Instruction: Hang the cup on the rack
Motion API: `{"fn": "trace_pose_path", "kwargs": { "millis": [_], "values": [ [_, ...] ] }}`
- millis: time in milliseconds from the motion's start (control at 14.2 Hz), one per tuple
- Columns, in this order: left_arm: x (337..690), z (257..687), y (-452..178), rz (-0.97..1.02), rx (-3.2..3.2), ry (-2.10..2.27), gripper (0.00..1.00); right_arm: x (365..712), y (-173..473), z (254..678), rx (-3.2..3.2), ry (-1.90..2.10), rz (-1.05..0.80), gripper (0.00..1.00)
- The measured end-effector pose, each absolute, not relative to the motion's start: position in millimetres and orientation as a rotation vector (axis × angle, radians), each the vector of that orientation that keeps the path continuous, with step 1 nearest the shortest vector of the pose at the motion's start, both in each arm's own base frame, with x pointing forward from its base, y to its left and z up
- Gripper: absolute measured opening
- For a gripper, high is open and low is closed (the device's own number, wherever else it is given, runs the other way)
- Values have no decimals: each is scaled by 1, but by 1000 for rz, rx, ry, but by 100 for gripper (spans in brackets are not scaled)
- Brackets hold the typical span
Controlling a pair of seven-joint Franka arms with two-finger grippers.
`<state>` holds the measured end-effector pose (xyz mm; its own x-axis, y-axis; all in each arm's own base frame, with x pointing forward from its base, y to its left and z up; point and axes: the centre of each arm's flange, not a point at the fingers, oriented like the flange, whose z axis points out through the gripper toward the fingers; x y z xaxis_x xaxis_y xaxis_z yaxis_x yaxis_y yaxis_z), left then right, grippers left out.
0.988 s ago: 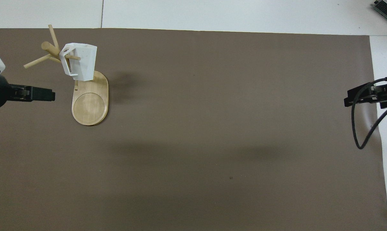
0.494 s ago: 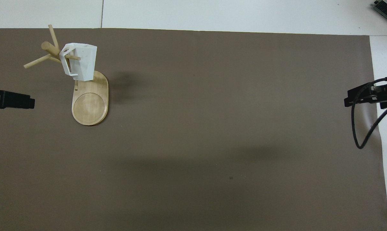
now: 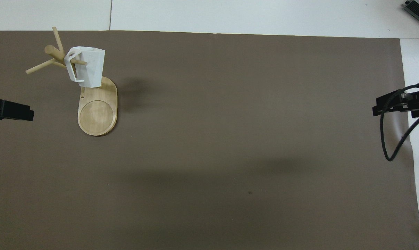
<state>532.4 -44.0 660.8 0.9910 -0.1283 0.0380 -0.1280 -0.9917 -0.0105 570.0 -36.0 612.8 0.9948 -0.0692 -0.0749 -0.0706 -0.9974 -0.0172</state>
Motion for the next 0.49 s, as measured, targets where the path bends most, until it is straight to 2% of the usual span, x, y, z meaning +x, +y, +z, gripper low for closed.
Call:
{"fn": "trace_pose_path", "kwargs": {
  "millis": [494],
  "values": [
    [535,659,-44,-52,-3126,200,100,570,-36,613,-3118,109,116,100]
  ]
}}
